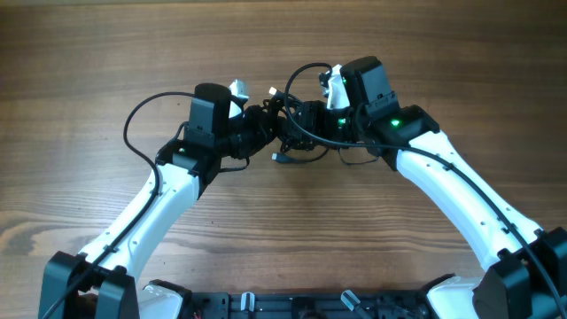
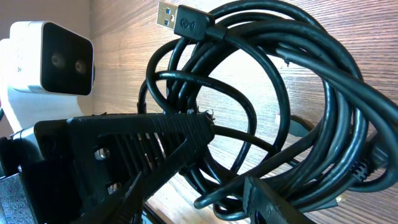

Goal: Untangle cables
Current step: 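Grasp a cable loop with the right gripper beside the left gripper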

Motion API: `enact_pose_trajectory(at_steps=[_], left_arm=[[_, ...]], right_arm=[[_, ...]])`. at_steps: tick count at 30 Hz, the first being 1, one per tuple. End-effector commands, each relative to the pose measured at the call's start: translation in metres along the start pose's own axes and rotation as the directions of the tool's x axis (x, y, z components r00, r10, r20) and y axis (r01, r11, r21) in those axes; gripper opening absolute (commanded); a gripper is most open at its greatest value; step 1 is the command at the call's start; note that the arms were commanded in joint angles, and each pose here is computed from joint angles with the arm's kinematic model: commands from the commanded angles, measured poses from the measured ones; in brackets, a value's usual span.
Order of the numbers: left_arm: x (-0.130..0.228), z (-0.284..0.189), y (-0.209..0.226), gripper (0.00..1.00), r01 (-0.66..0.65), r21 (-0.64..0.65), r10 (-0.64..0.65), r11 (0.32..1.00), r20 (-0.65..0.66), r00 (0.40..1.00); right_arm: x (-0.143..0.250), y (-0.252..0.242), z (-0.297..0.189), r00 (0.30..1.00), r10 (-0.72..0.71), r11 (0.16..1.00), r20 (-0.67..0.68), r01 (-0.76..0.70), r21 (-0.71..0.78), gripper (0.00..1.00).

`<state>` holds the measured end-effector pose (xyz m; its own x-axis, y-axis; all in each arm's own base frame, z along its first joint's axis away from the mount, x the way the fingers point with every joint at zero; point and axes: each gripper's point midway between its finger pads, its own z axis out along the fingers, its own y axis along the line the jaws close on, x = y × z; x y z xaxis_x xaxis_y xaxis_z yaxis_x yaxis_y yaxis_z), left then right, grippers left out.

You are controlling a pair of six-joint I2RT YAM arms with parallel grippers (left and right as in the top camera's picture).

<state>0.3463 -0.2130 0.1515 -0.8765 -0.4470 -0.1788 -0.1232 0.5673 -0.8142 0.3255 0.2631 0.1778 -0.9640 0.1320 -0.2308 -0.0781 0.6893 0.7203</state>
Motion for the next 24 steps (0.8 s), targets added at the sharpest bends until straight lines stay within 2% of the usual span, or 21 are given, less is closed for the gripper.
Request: enact_pose_trajectory(at_steps=[1, 14, 18, 20, 22, 24], left_arm=[[-0.005, -0.007, -0.019, 0.04, -0.023, 0.043, 0.022, 0.999, 0.022, 1.000], [-0.002, -0.005, -0.023, 0.04, -0.036, 0.053, 0.035, 0.998, 0.019, 0.999], [-0.002, -0.005, -0.023, 0.04, -0.036, 0.053, 0.035, 0.998, 0.019, 0.999], [-0.002, -0.005, -0.023, 0.04, -0.036, 0.053, 0.035, 0.998, 0.018, 0.999], [-0.002, -0.005, -0.023, 0.04, -0.036, 0.052, 0.035, 0.998, 0.018, 0.999], [-0.002, -0.005, -0.023, 0.04, -0.036, 0.053, 0.035, 0.998, 0.019, 0.999]], right_arm=[[0.000, -0.006, 0.004, 1.000, 0.007, 0.999, 0.012, -0.008, 0.041, 0.53], [0.022, -0.041, 0.013, 0.998, 0.035, 0.981, -0.049, -0.025, 0.193, 0.52], [0.027, -0.056, 0.011, 0.998, 0.028, 0.964, -0.060, -0.012, 0.265, 0.49], [0.028, -0.060, 0.010, 0.998, 0.026, 0.959, -0.060, -0.008, 0.282, 0.42], [0.028, -0.060, 0.010, 0.998, 0.019, 0.959, -0.064, -0.001, 0.282, 0.29], [0.030, -0.062, 0.010, 0.997, 0.022, 0.957, -0.073, 0.000, 0.289, 0.12]])
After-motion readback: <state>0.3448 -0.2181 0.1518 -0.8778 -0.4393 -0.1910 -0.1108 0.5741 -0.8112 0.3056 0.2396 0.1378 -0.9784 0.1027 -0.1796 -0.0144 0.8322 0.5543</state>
